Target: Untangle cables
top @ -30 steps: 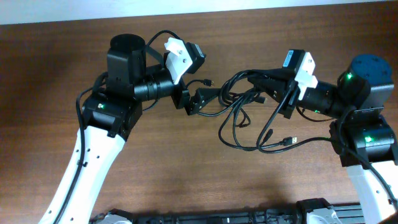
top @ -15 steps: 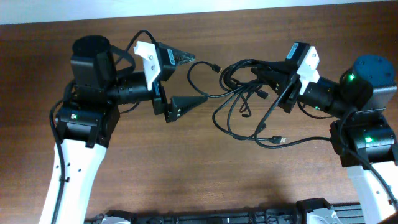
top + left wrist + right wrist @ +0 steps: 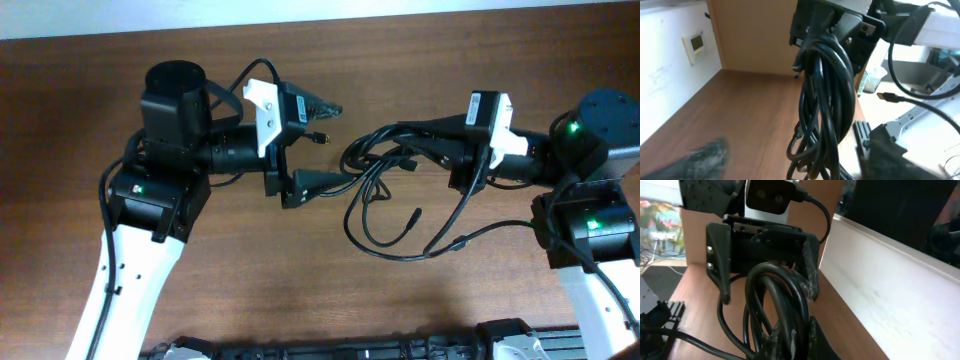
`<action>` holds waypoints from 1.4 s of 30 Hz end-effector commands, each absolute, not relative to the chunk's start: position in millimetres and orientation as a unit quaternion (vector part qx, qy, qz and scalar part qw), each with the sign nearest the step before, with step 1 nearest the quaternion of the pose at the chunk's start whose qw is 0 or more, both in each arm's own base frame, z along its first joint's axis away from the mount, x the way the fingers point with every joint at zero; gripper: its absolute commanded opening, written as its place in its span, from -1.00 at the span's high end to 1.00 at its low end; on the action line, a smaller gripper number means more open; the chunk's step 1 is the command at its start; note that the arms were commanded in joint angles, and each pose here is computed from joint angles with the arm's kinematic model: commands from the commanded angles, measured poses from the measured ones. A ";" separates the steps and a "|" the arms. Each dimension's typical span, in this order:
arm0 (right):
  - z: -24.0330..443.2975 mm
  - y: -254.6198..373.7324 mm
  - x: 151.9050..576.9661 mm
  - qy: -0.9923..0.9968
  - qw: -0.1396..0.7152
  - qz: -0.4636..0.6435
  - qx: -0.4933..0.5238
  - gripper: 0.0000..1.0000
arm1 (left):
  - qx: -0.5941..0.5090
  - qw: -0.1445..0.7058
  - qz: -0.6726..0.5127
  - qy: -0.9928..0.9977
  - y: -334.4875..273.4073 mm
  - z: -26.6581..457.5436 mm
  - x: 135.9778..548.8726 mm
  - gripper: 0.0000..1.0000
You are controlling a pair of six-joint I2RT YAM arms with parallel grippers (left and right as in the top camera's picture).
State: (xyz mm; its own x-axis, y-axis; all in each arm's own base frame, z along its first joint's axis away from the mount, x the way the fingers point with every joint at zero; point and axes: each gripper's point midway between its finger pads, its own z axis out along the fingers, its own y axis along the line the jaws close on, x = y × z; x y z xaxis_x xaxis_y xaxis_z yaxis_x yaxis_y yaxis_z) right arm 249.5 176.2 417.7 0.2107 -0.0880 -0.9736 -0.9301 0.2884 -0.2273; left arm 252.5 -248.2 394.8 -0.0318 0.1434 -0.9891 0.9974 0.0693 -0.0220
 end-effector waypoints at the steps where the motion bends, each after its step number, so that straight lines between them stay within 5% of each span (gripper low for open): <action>1: 425.1 178.0 241.2 0.512 0.607 0.355 -0.493 0.92 | 0.518 0.466 -0.460 0.550 -252.6 394.5 249.1 -0.44; 3: 425.2 178.0 241.2 0.512 0.607 0.355 -0.493 0.92 | 0.518 0.466 -0.461 0.550 -252.7 394.3 249.2 -0.56; 5: 425.2 177.9 241.3 0.512 0.607 0.355 -0.493 0.92 | 0.518 0.466 -0.461 0.550 -252.7 394.3 249.2 -0.47; 6: 425.2 177.9 241.4 0.512 0.608 0.354 -0.493 0.92 | 0.518 0.466 -0.461 0.550 -252.7 394.3 249.2 -0.36; 8: 425.2 177.9 241.4 0.512 0.608 0.354 -0.493 0.92 | 0.518 0.467 -0.460 0.549 -252.7 394.5 249.3 0.25; 9: 425.2 178.0 241.2 0.512 0.607 0.355 -0.494 0.92 | 0.518 0.466 -0.461 0.550 -252.7 394.4 249.3 0.38; 17: 425.7 178.9 238.1 0.506 0.605 0.360 -0.499 0.92 | 0.518 0.466 -0.461 0.550 -252.7 394.2 249.4 0.44; 20: 425.8 179.8 234.9 0.501 0.602 0.366 -0.503 0.92 | 0.528 0.464 -0.465 0.538 -260.2 395.8 243.1 0.22; 25: 425.8 179.7 235.0 0.501 0.602 0.365 -0.503 0.92 | 0.533 0.474 -0.453 0.535 -268.4 396.7 243.6 0.83; 27: 425.8 179.7 235.0 0.501 0.602 0.365 -0.503 0.92 | 0.533 0.474 -0.453 0.535 -268.4 396.7 243.6 0.91; 28: 425.8 179.7 235.1 0.501 0.602 0.365 -0.503 0.92 | 0.533 0.474 -0.453 0.535 -268.4 396.7 243.6 0.87; 31: 425.8 179.2 236.6 0.503 0.604 0.363 -0.501 0.92 | 0.532 0.470 -0.455 0.538 -268.2 395.3 242.9 0.13; 33: 425.6 178.0 241.1 0.510 0.608 0.354 -0.494 0.92 | 0.529 0.461 -0.459 0.546 -267.6 391.7 241.8 -0.12; 38: 426.8 176.0 247.7 0.517 0.617 0.340 -0.486 0.92 | 0.525 0.451 -0.462 0.554 -267.0 388.0 240.5 -0.22; 42: 428.1 176.0 247.8 0.514 0.620 0.337 -0.487 0.92 | 0.523 0.446 -0.464 0.559 -266.5 385.9 239.8 0.18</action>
